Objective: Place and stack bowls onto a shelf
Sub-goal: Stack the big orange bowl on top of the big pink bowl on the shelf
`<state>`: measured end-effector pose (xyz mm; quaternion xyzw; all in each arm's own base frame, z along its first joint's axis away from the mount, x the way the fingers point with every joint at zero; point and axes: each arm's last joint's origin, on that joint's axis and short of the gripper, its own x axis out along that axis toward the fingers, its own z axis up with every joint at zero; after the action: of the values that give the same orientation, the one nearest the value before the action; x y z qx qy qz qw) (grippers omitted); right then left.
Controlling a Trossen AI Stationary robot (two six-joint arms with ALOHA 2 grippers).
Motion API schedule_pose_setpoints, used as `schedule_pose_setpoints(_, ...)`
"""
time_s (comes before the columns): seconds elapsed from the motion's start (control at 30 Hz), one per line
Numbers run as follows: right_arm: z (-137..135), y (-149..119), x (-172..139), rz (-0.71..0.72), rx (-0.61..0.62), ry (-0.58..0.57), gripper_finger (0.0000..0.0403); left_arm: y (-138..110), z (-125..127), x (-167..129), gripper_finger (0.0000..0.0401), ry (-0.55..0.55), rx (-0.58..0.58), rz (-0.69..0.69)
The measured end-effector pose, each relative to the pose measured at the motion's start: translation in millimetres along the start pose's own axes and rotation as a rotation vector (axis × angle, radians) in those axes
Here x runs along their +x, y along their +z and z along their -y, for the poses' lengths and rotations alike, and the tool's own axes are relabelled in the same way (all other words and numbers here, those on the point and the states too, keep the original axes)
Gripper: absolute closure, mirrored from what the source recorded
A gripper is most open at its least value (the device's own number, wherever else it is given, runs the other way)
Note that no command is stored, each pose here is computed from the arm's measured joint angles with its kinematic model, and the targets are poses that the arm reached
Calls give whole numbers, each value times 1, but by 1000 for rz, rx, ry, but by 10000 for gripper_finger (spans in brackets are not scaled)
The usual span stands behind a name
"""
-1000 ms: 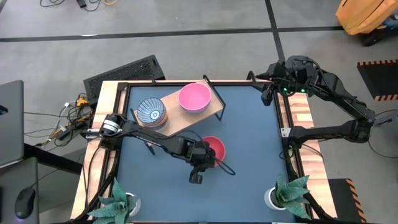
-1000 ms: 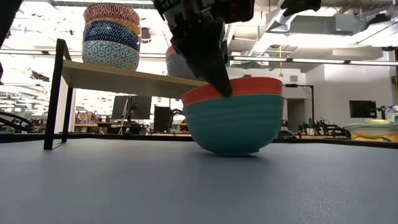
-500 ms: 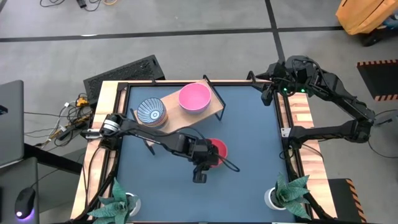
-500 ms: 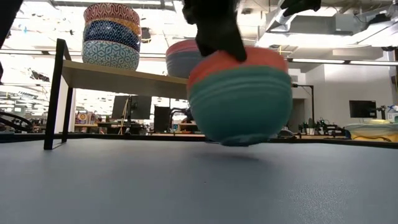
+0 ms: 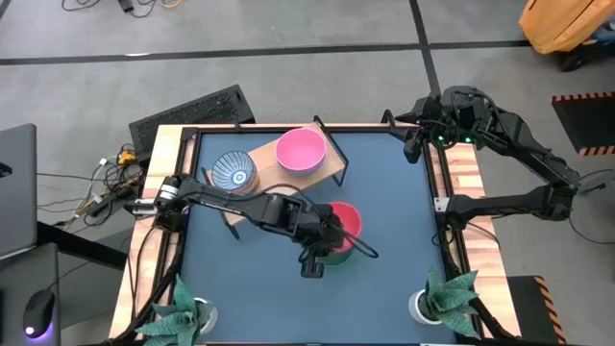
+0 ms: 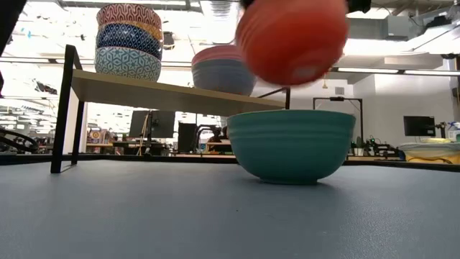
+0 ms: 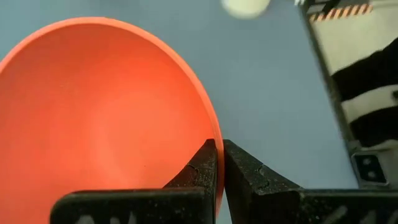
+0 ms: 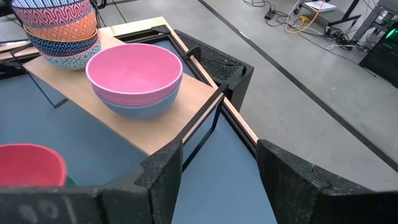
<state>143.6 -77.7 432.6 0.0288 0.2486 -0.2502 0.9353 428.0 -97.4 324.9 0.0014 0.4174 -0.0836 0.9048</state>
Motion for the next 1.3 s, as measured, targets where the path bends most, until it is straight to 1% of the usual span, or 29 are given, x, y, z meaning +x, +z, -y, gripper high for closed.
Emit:
schedule_pose_setpoints(0.1,0,0,0,0,-2,0,173,15,1,-22,401,38,46,47)
schedule_pose_setpoints(0.2,0,0,0,0,-7,0,173,27,-1,-45,401,127,83,87)
schedule_pose_setpoints(0.3,0,0,0,0,-8,0,173,34,-5,-69,401,281,113,99)
schedule_pose_setpoints(0.47,0,0,0,0,-8,0,173,41,-19,-97,401,605,97,122)
schedule_pose_setpoints(0.53,0,0,0,0,-8,0,173,40,-28,-99,401,690,87,104)
schedule_pose_setpoints(0.6,0,0,0,0,-8,0,173,38,-37,-100,401,730,83,76)
schedule_pose_setpoints(0.67,0,0,0,0,-8,0,173,35,-49,-100,401,746,60,34)
schedule_pose_setpoints(0.8,0,0,0,1,-8,0,173,23,-80,-102,401,747,-65,-59)
schedule_pose_setpoints(0.9,0,0,0,1,-8,0,173,18,-101,-105,401,762,-122,-100)
schedule_pose_setpoints(0.93,0,0,0,1,-8,-1,173,17,-106,-106,401,744,-134,-104)
schedule_pose_setpoints(1.07,0,0,0,0,-8,0,173,13,-126,-107,401,596,-190,-122)
schedule_pose_setpoints(1.1,0,0,0,0,-8,0,173,12,-130,-104,401,578,-201,-126)
schedule_pose_setpoints(1.23,0,0,0,0,-8,0,173,8,-141,-100,401,579,-212,-148)
schedule_pose_setpoints(1.3,0,0,0,0,-8,-1,173,8,-143,-100,401,550,-206,-137)
